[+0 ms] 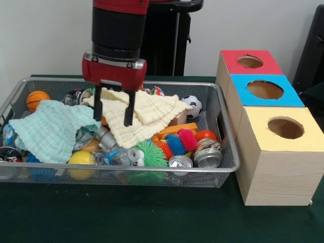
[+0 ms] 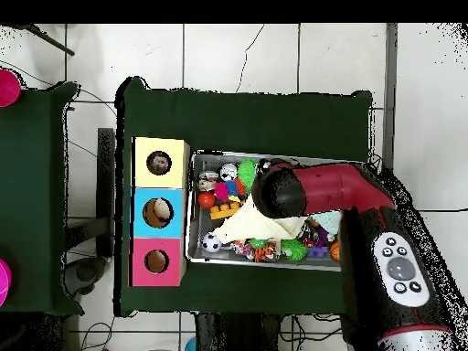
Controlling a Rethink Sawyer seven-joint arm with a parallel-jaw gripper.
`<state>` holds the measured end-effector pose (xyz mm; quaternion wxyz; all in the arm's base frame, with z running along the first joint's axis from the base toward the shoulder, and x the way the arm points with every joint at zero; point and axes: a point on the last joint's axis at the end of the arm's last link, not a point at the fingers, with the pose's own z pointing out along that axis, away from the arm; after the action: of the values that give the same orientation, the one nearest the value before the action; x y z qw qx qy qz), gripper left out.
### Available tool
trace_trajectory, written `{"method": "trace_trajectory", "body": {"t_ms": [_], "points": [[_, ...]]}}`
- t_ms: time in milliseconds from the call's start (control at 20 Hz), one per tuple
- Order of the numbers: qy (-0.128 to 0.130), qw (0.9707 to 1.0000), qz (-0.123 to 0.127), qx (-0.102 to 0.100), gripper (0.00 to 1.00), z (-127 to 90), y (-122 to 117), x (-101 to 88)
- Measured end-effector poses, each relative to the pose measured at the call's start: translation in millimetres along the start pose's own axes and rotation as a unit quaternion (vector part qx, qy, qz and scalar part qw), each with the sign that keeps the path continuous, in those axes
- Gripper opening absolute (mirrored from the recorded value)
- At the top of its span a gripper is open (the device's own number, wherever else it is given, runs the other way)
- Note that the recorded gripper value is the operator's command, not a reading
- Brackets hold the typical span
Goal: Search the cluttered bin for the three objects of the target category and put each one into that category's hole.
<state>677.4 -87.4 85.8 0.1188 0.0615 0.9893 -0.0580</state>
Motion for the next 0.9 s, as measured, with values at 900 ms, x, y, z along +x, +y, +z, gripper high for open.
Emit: {"method": "trace_trajectory", "body": {"t_ms": [900], "points": [[-0.016, 0.9997, -0.012, -0.015, 1.00, 37.1, 2.2, 15.4]]}}
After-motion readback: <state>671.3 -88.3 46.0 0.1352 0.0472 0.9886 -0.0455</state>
